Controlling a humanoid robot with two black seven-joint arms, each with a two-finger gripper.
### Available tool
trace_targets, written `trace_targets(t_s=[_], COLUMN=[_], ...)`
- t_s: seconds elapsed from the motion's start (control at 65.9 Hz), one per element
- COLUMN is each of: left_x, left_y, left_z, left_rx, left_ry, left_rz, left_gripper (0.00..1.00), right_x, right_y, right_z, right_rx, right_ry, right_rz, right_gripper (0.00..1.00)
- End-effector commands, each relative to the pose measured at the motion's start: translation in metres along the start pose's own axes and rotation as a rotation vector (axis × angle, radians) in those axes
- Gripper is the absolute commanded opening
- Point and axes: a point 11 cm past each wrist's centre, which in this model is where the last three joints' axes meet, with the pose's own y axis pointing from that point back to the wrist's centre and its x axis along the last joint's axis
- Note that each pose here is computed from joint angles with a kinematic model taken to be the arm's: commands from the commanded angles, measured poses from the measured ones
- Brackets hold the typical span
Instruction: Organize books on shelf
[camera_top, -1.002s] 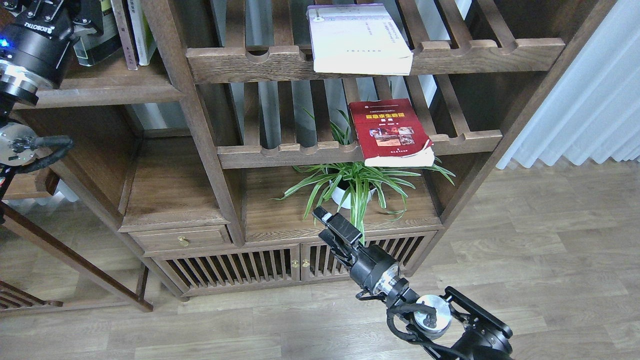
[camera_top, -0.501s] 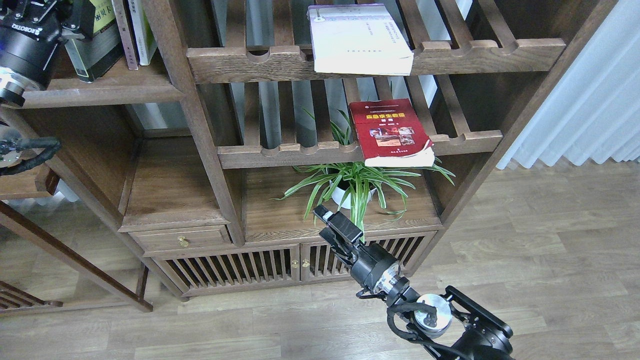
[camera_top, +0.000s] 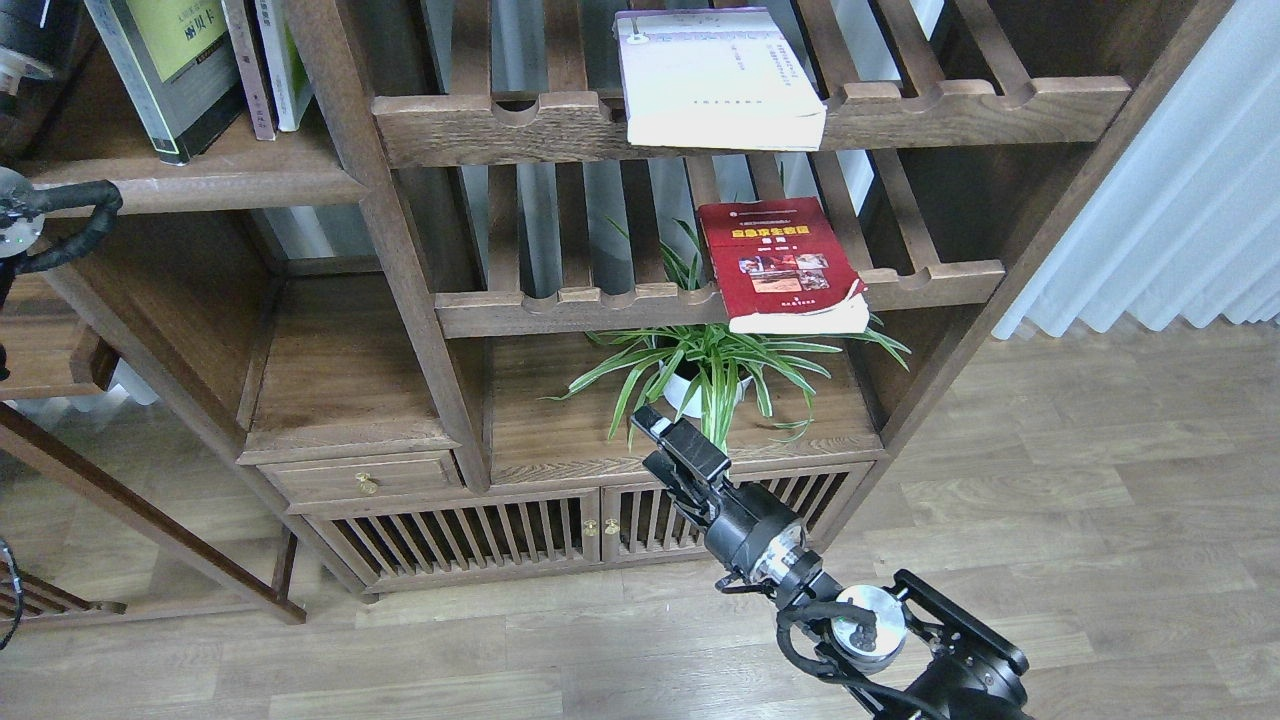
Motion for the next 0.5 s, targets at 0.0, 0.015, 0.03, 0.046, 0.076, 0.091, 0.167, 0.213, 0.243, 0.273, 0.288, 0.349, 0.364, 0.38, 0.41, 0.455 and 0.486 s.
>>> trace_targets(t_s=[0.0, 0.015, 0.03, 0.046, 0.076, 0.091, 0.167, 0.213, 0.243, 0.273, 0.288, 0.349, 0.364, 0.38, 0.41, 0.455, 0.486], left_x=[-0.003, -0.003, -0.005, -0.005, -0.008, -0.011, -0.011, -0.010, -0.009, -0.011, -0.012, -0.025, -0.025, -0.025, -0.023, -0.020, -0.018], left_y=[-0.004, -0.005, -0.006, -0.007, -0.010, -0.012, -0.015, -0.016, -0.016, -0.016, -0.017, -0.019, -0.019, -0.019, -0.016, -0.014, -0.011], left_z=[0.003, 0.004, 0.004, 0.005, 0.006, 0.006, 0.009, 0.012, 0.012, 0.013, 0.013, 0.025, 0.026, 0.027, 0.028, 0.031, 0.032], left_rx=[-0.028, -0.033, -0.039, -0.043, -0.059, -0.070, -0.095, -0.106, -0.109, -0.119, -0.122, -0.200, -0.206, -0.215, -0.235, -0.260, -0.274], left_ry=[0.053, 0.059, 0.069, 0.076, 0.106, 0.136, 0.184, 0.196, 0.205, 0.229, 0.237, 0.414, 0.428, 0.450, 0.517, 0.573, 0.609], left_rz=[0.016, 0.018, 0.019, 0.020, 0.023, 0.030, 0.052, 0.058, 0.061, 0.064, 0.061, 0.030, 0.029, 0.029, 0.031, 0.024, 0.017], left_gripper=[0.46, 0.46, 0.46, 0.46, 0.46, 0.47, 0.47, 0.47, 0.47, 0.47, 0.48, 0.48, 0.48, 0.48, 0.48, 0.49, 0.49], right_x=[0.000, 0.000, 0.001, 0.000, 0.001, 0.001, 0.002, 0.002, 0.001, 0.001, 0.001, -0.002, -0.002, -0.002, -0.004, -0.007, -0.009], right_y=[0.000, 0.000, 0.000, 0.000, 0.000, 0.001, 0.001, 0.001, 0.001, 0.001, 0.001, 0.001, 0.001, 0.001, 0.001, 0.001, 0.001], right_z=[0.000, 0.000, 0.000, -0.001, -0.001, -0.001, -0.003, -0.006, -0.007, -0.009, -0.009, -0.011, -0.011, -0.012, -0.015, -0.019, -0.021], right_rx=[0.001, 0.001, 0.002, 0.003, 0.003, 0.005, 0.013, 0.022, 0.026, 0.032, 0.034, 0.041, 0.042, 0.045, 0.055, 0.066, 0.073], right_ry=[0.000, 0.000, 0.000, 0.000, 0.000, 0.000, -0.001, -0.002, -0.004, -0.005, -0.005, -0.007, -0.007, -0.007, -0.009, -0.010, -0.011], right_rz=[0.000, 0.000, 0.001, 0.001, 0.002, 0.004, 0.006, 0.004, 0.003, 0.002, 0.002, -0.010, -0.010, -0.011, -0.021, -0.032, -0.041], right_gripper=[0.99, 0.99, 0.99, 0.99, 0.99, 0.99, 0.99, 0.99, 0.99, 0.99, 0.99, 0.99, 0.99, 0.99, 0.99, 0.99, 0.99])
